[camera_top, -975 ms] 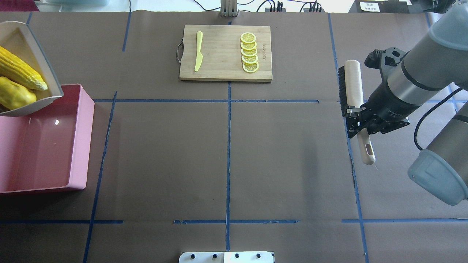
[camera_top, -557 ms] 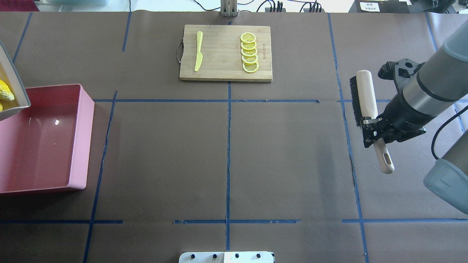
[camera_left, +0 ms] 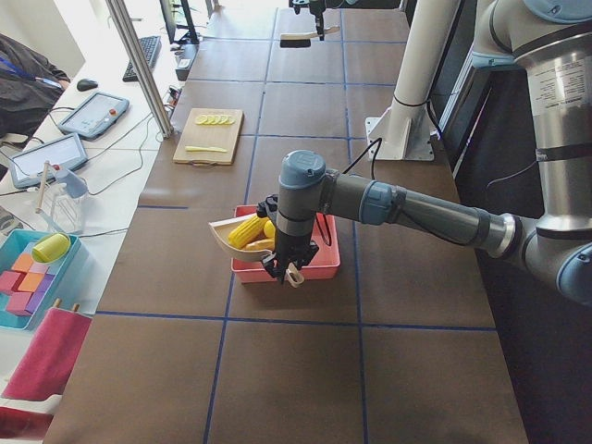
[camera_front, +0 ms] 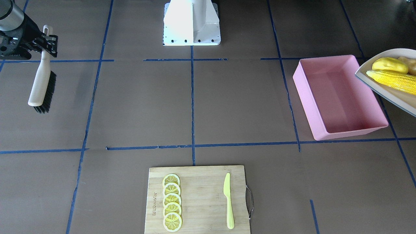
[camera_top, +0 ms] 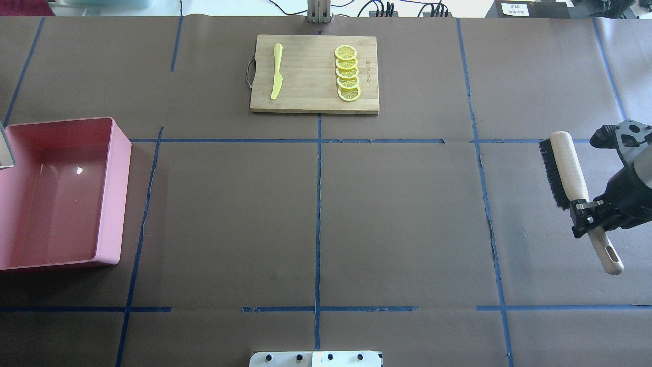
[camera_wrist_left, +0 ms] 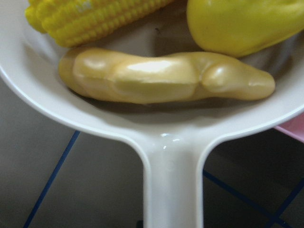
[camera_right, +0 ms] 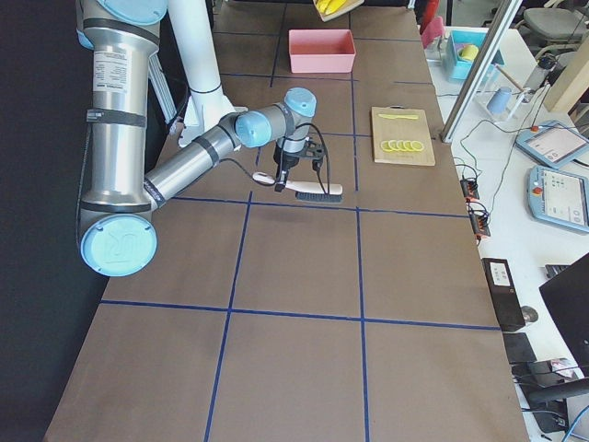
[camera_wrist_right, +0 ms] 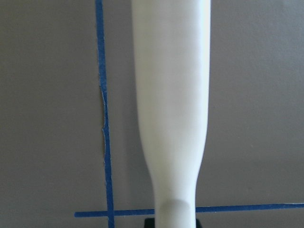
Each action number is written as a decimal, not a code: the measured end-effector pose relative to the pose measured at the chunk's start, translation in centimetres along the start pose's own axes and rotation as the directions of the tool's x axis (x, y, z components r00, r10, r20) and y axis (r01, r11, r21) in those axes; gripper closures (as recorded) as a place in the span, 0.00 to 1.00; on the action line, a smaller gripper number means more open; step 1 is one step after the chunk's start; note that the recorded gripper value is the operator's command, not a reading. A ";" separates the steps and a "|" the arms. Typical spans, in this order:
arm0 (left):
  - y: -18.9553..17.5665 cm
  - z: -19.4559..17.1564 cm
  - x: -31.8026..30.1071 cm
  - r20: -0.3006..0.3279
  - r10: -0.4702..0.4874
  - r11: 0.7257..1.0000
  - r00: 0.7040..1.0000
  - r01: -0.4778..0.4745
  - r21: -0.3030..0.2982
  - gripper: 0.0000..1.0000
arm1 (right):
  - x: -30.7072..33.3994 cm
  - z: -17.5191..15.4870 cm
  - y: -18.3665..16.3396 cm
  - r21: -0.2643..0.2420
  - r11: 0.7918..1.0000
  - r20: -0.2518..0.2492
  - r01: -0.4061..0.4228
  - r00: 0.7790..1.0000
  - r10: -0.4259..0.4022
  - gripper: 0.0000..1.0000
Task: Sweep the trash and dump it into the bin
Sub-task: 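Tilt the dustpan over the pink bin with the left gripper to dump the food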
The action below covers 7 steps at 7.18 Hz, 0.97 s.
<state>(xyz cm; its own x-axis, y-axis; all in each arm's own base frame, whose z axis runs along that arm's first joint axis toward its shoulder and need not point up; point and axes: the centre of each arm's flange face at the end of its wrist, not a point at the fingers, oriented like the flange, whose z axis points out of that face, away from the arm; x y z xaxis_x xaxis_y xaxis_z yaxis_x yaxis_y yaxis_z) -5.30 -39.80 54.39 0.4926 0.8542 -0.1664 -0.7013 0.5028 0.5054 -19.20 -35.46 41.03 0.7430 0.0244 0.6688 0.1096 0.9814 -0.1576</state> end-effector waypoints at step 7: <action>-3.2 -0.9 0.7 0.183 0.220 0.952 0.958 -0.170 -0.254 1.00 | 3.1 2.4 0.4 -0.039 0.999 -0.009 -0.021 1.000 0.021 0.98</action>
<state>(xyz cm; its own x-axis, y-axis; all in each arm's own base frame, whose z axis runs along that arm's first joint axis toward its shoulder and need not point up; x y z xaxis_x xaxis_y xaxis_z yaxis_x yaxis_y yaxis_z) -3.19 -40.67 51.93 0.4121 0.9049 0.1063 -0.8823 0.3672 0.2946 -18.49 -34.53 44.78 0.7509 0.0430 0.6591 0.1196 0.9725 -0.1996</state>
